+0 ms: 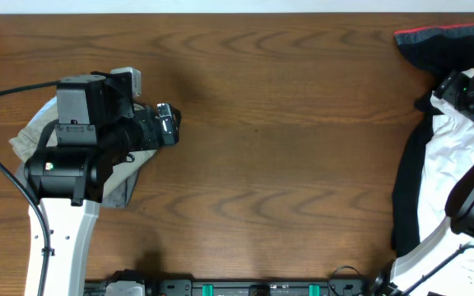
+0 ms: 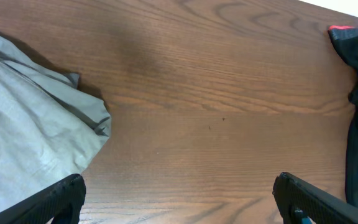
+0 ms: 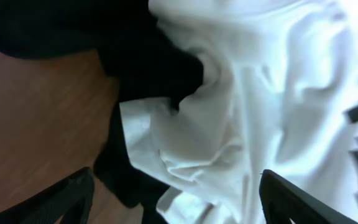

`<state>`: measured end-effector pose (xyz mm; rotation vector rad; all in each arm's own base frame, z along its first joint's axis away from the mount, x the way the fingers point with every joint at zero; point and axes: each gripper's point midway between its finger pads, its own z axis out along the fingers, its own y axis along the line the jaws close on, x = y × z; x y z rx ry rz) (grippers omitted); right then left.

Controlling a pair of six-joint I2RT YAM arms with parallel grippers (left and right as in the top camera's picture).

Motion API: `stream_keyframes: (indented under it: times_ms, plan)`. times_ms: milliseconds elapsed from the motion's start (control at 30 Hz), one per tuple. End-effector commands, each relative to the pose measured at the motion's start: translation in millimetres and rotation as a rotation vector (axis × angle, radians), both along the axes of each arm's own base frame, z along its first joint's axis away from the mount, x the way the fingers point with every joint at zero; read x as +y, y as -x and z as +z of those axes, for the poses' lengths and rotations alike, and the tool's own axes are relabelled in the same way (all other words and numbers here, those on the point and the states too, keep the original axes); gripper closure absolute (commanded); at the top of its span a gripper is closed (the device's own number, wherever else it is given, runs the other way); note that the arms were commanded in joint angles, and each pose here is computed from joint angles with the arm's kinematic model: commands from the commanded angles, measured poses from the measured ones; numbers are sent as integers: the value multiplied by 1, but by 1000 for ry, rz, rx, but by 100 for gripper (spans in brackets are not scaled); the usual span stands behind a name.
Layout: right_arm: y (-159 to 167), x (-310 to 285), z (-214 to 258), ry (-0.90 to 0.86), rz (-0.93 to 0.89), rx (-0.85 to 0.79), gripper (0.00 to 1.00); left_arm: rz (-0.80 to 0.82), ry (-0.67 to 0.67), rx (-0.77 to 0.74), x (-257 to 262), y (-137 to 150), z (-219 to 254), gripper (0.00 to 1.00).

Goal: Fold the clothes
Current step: 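Reach the right gripper into the white T-shirt pile and grasp it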

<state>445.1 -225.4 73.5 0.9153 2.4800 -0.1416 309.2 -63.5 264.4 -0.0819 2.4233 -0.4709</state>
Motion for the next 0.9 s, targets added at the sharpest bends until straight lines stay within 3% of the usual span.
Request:
stream_keyframes:
  times_ms: [0,133,200,233,300,367,500,867]
  plan:
    - [-5,-1,-15,-9,-6,11,17,-11,12,-14,-3,0,7,2]
    - [-6,-1,-36,-22,-7,38,23,-11,11,-6,-3,1,6,2]
    - [-4,-1,-47,-32,-7,58,31,-11,11,-4,-3,1,5,2]
    - [-4,0,-51,-35,-8,65,38,-11,11,-3,-3,2,5,2]
    - [-3,0,-53,-39,-7,72,64,-11,11,-2,-3,2,5,2]
    - [-4,0,-50,-38,-4,63,83,-11,11,-2,-3,2,5,2]
    - [-9,3,-27,-41,8,12,93,-11,12,-3,-3,2,5,2]
    - [-31,51,101,-90,169,-297,97,-11,11,-3,-3,2,5,2]
